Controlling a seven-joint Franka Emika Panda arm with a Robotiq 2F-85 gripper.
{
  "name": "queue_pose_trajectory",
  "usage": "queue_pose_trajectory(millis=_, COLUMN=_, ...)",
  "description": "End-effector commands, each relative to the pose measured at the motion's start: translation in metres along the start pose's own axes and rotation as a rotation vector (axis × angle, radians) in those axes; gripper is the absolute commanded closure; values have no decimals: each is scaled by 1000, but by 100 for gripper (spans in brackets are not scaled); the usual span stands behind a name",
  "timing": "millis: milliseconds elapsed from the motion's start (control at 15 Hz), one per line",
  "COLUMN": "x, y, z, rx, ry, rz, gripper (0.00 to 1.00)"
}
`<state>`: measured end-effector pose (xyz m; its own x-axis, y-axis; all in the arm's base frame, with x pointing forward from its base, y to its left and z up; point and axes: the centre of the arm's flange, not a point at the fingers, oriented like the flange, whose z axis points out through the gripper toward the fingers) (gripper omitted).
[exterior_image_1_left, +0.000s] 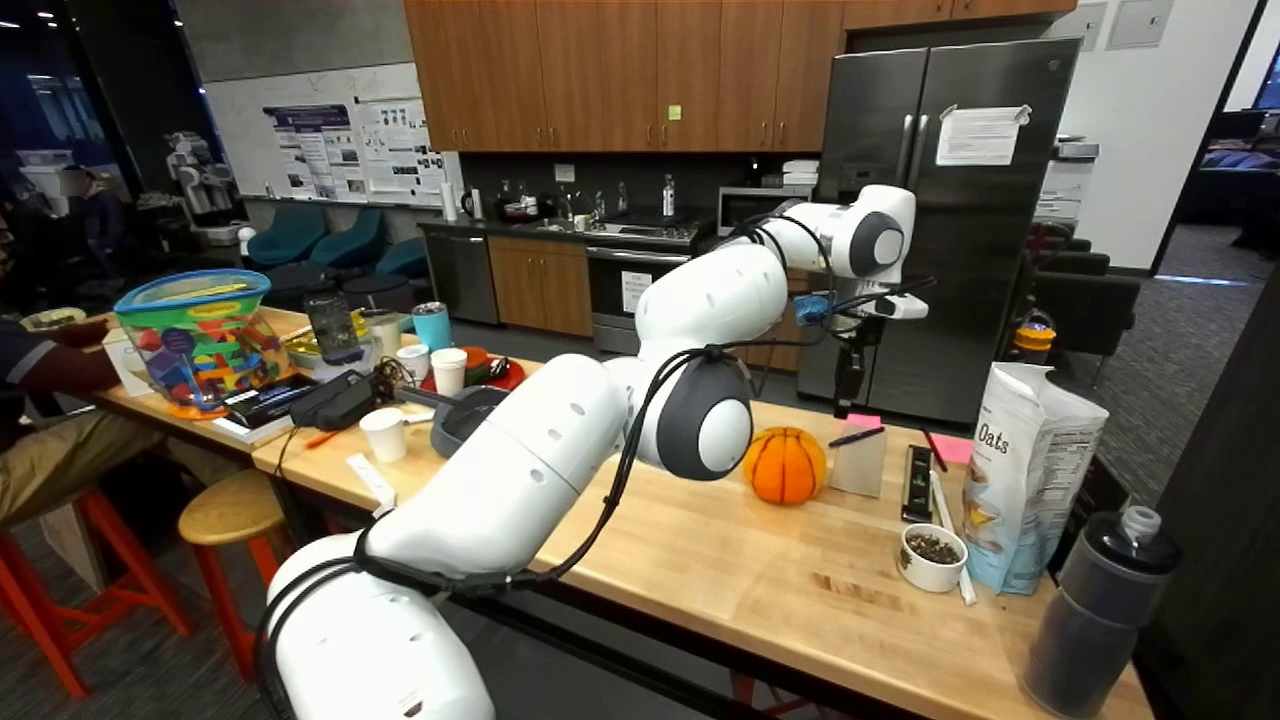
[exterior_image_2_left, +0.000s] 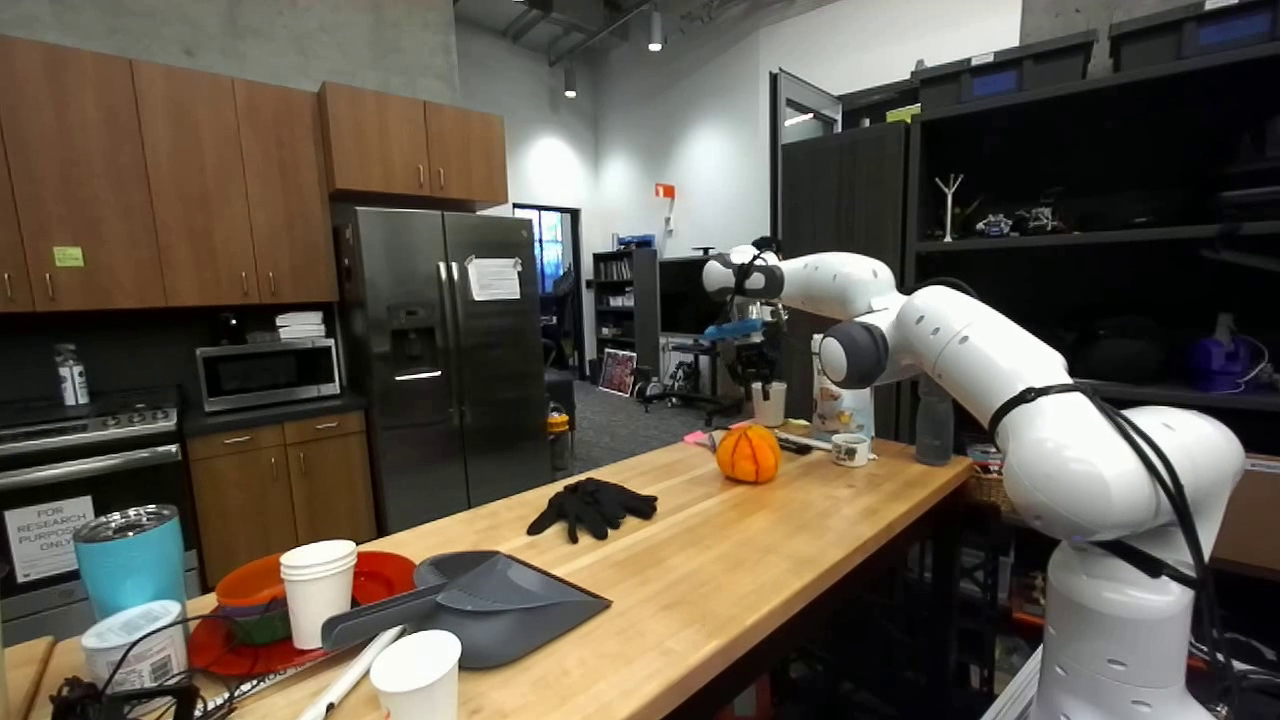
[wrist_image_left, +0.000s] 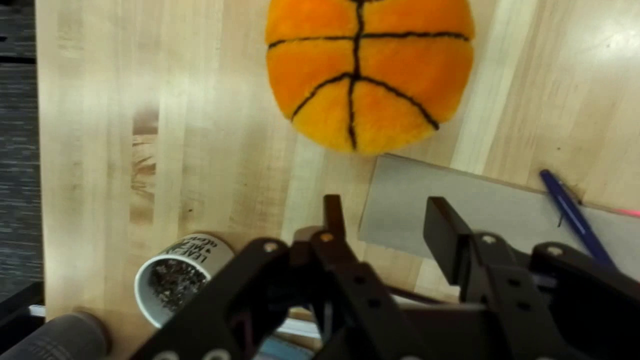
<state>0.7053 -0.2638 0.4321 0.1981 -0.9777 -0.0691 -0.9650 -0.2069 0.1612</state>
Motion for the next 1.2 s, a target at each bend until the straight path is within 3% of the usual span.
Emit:
queue_pose_trajectory(millis=0, x=11, y=14, z=-5, rx=-41, ry=9, rz=25, gripper=21)
queue_pose_trajectory(millis=200, x=10, y=18, z=-4, rx=-39, ry=15, rz=4, gripper=2)
queue_pose_trajectory(millis=667, x=-1, y=-5, z=6, rx=93, ry=-11, rz=-177, gripper=0)
queue_pose_trajectory(millis=1133, x=2, y=-20, z=38, rx=98, ry=-193, rz=-306, gripper=0)
